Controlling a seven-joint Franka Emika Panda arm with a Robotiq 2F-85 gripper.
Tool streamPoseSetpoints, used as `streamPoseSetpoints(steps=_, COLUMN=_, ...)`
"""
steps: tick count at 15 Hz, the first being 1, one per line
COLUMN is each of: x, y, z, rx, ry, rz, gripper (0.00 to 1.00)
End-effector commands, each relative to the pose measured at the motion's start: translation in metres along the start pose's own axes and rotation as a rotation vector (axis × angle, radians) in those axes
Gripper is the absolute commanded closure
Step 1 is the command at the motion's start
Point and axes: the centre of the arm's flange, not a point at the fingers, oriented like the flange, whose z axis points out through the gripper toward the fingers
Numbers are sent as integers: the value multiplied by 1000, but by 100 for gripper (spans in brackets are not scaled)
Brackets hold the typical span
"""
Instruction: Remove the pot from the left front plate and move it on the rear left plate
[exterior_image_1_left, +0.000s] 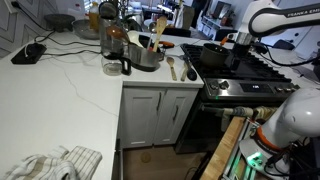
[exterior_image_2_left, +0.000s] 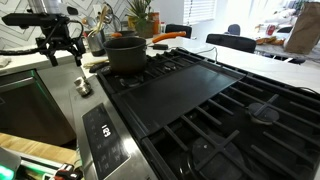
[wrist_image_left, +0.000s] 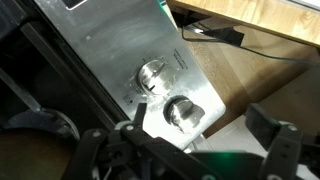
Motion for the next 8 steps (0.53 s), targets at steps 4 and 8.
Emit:
streamPoseSetpoints(steps=4, x=0, y=0, z=0, rx=0, ry=0, rz=0, gripper=0)
streamPoseSetpoints(steps=8, x=9, y=9, z=-11, rx=-36, ry=-26, rz=-142, gripper=0)
